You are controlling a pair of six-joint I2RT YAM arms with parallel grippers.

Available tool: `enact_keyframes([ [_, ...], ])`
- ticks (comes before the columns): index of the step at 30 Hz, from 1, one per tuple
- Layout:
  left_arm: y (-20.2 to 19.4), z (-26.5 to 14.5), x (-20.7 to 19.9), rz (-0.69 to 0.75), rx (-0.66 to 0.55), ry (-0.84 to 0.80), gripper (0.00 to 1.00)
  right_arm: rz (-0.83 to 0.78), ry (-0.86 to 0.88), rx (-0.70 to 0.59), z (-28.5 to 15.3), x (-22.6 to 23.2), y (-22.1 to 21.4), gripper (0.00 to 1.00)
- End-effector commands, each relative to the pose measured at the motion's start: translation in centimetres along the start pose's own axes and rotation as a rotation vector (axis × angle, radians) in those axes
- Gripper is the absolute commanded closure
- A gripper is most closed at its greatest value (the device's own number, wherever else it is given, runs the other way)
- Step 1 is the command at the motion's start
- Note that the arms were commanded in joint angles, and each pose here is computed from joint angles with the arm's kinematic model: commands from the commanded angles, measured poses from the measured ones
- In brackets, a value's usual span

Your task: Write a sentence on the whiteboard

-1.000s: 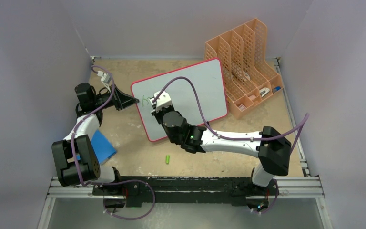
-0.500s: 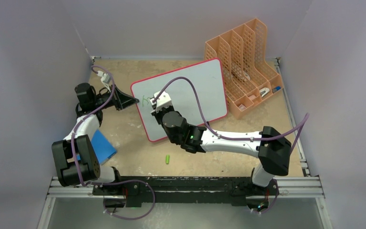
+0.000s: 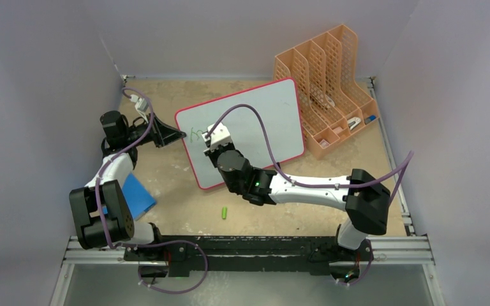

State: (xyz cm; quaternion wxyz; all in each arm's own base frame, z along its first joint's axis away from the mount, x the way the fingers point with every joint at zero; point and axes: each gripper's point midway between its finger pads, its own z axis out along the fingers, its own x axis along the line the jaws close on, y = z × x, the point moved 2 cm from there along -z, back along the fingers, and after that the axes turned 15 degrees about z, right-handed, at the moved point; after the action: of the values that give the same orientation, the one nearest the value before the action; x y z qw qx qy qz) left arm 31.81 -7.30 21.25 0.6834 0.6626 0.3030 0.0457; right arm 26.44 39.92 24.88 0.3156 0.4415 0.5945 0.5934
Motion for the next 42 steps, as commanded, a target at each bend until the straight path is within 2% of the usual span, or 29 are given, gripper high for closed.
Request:
enact_keyframes([
  [1,0.6,0.3,-0.9,0.065,0.0,-0.04,1.0,0.06,-0.039,-0.059,-0.4,-0.9,2.5,1.0],
  [42,0.6,0.4,-1.1,0.068,0.001,-0.05,1.0,0.059,-0.013,-0.07,1.3,0.1,2.4,1.0],
])
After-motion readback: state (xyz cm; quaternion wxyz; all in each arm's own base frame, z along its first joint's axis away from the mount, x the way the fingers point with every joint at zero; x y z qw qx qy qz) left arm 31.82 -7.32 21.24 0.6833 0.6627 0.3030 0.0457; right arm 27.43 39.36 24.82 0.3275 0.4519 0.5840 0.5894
